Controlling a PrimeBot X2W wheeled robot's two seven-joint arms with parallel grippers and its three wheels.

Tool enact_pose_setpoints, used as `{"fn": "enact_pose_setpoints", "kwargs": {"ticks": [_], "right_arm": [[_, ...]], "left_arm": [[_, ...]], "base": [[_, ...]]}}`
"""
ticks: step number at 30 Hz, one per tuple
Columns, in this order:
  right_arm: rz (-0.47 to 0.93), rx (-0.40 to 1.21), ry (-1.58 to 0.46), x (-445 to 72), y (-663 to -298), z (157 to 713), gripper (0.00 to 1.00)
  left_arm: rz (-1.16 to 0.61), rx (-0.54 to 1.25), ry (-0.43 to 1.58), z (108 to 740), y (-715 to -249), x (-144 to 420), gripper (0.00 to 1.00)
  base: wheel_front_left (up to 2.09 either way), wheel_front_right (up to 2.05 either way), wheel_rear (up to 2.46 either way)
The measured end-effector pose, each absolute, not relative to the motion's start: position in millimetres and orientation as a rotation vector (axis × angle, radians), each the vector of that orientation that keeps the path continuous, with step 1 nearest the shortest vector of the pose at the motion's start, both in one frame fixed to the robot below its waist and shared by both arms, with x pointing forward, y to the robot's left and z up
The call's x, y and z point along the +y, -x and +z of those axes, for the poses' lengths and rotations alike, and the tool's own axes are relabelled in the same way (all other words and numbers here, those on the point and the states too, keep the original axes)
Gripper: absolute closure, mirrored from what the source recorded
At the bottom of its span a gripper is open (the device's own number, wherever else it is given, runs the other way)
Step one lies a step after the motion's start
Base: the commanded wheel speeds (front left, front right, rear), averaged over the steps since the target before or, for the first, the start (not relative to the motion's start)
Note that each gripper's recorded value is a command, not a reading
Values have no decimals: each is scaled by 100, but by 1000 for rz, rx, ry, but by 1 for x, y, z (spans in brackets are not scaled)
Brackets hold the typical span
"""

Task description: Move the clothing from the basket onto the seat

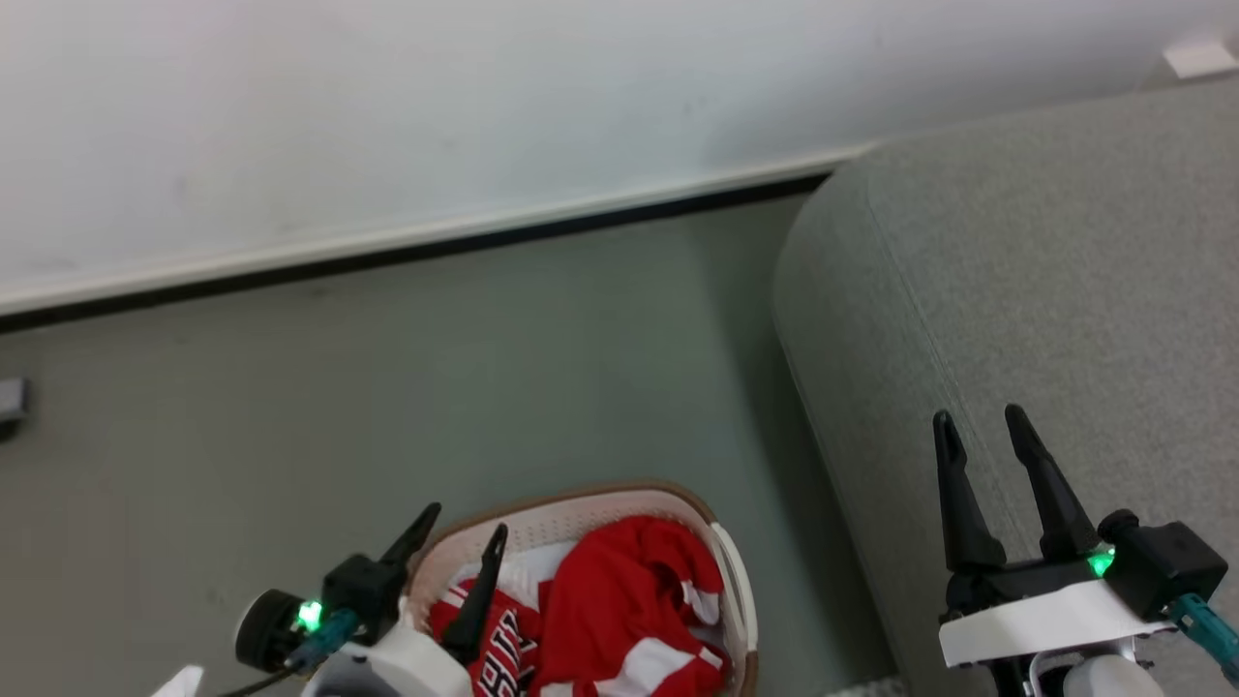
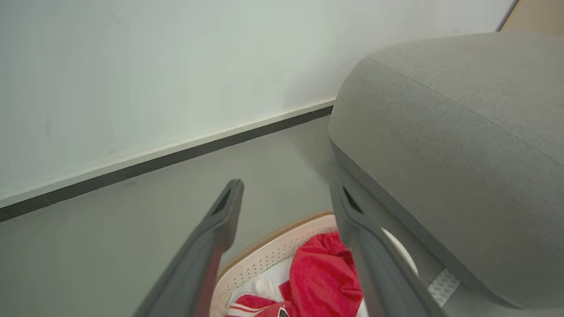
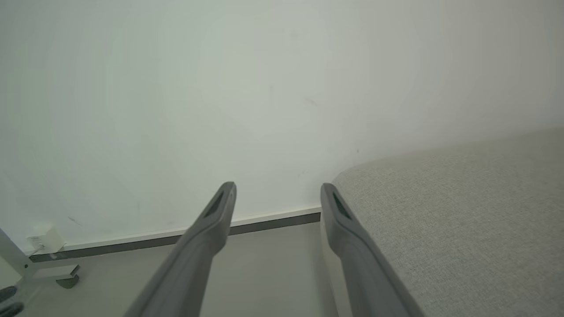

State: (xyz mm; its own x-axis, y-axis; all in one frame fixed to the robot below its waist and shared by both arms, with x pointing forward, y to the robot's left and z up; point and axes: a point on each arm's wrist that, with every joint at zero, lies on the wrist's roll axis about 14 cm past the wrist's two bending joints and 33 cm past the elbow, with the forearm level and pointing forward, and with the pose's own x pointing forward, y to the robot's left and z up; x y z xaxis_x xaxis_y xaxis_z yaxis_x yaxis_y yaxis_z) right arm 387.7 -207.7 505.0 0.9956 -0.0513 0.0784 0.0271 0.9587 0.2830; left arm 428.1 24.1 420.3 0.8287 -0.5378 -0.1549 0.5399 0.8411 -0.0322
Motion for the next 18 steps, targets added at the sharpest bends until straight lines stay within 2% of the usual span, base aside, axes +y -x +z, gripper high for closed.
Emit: {"fn": "enact_pose_setpoints", "kwargs": {"ticks": [11,18], "right_arm": [[-146,-24,-291,-240,-392,480,0],[-183,19,-301,-249,-395,464,0]], "left_arm": [[-906,626,-236,285,-396,-22,0],[-951,894,-416,221,-393,-1,0]], "base": [[0,0,0],[0,0,0]]}}
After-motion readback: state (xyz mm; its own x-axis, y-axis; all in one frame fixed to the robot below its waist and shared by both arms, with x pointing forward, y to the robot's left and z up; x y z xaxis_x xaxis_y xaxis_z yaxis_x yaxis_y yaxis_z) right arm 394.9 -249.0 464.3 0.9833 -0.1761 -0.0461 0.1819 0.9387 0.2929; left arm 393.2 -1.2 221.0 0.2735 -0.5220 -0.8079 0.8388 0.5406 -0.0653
